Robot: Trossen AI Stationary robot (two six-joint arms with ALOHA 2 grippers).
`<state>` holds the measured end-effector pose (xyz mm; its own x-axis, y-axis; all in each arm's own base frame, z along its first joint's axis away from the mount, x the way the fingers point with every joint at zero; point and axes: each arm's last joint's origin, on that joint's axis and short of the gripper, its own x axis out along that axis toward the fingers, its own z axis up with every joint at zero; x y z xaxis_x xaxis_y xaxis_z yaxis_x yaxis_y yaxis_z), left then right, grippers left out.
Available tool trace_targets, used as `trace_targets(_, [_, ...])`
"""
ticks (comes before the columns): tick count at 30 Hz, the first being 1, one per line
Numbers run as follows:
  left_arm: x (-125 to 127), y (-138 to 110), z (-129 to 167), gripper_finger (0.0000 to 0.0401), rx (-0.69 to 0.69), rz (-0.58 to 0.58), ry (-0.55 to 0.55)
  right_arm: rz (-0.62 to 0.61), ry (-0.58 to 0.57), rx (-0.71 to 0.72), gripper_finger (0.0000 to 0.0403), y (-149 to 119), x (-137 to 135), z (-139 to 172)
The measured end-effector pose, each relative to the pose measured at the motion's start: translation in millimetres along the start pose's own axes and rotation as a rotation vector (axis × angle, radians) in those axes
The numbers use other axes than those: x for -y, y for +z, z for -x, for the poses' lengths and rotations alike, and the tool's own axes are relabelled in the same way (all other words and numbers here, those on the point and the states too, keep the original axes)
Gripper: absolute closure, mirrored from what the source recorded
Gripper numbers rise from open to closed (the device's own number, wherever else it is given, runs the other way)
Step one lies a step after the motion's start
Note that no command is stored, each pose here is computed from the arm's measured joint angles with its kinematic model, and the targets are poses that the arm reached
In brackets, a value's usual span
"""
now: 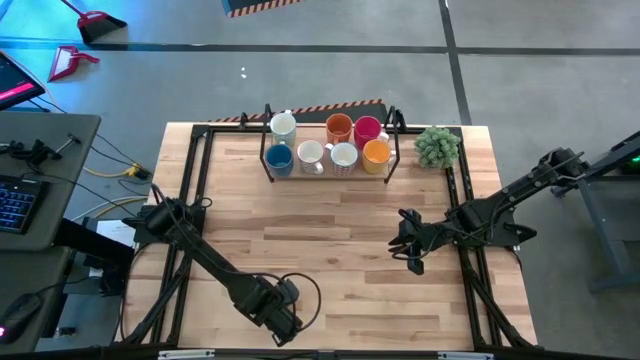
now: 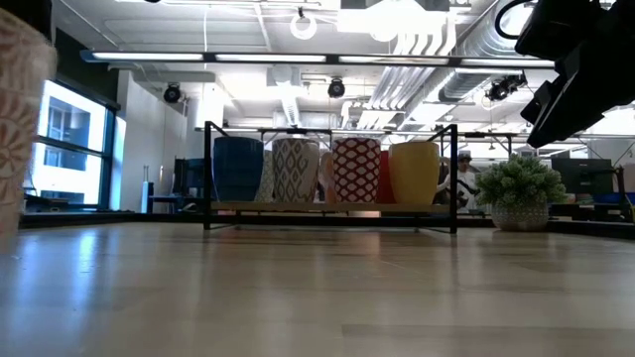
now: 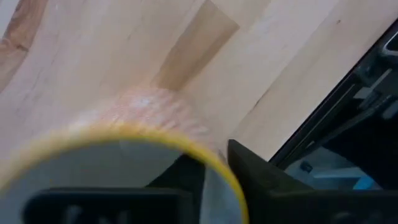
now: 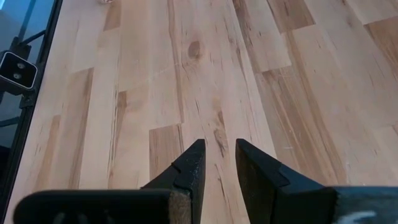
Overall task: Place coffee mugs
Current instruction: Put the white yellow mug on the shelf
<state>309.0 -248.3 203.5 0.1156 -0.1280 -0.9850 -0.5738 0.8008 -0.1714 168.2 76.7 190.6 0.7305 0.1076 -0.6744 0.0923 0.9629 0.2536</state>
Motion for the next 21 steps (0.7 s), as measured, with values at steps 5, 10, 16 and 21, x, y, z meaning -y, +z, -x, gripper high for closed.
trace_targets(5, [-2, 4, 3, 0.0389, -0.014, -0.059, -0.007, 0.0, 0.0, 0.0, 0.0324, 0, 0, 0])
trace_targets(10, [-6, 11, 5, 0.0392, -0.023, -0.146, 0.005, 0.0, 0.0, 0.0, 0.0324, 0, 0, 0])
trace_targets(16, [-16, 26, 12, 0.0393, -0.043, -0.271, 0.07, 0.0, -0.002, 0.001, 0.0324, 0, 0, 0])
trace_targets(21, [-20, 41, 29, 0.0393, -0.042, -0.423, 0.087, 0.0, -0.009, 0.005, 0.0324, 0, 0, 0])
